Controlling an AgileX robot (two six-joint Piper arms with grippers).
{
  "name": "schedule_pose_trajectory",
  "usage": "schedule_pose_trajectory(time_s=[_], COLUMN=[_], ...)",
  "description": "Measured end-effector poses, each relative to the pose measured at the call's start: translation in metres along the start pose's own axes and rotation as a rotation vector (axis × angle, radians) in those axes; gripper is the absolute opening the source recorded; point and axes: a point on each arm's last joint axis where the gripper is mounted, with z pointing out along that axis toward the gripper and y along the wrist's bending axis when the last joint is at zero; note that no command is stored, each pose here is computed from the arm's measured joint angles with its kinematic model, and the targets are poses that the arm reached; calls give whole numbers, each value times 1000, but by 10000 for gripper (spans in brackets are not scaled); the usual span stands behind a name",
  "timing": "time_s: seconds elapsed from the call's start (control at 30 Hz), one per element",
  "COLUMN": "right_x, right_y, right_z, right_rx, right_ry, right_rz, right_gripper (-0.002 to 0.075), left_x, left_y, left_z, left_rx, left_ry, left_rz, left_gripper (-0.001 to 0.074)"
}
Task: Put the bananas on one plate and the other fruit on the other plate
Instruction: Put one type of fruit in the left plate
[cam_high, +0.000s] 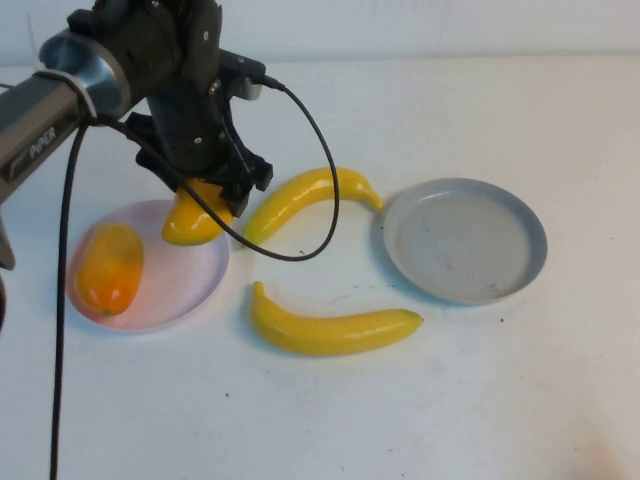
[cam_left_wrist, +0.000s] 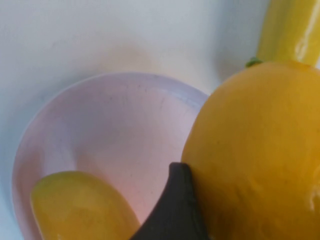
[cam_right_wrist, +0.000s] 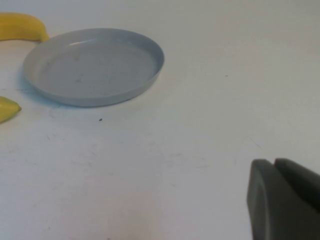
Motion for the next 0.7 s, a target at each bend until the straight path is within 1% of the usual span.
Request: schedule_pose_trajectory(time_s=[0.07,0.17,0.3,0.43,0.57,0.7], right_x=[0,0,0,0,0,0], right_y=[0,0,0,0,0,0], right_z=[0,0,0,0,0,0], right_rx=[0,0,0,0,0,0], right_ry=[0,0,0,0,0,0], right_rz=[0,0,0,0,0,0], right_gripper=[-17,-17,-17,-17,-17,-17], left_x=[0,0,0,1,17,33], left_y=[6,8,7,7,6,11], left_z=[5,15,27,25,20,16], left_rx=[-4,-7,-6,-6,-6,-9], left_ry=[12,32,58,58,88,122], left_rz=[-44,-82,-96,-103,-108,-126], left_gripper=[554,554,554,554,554,554])
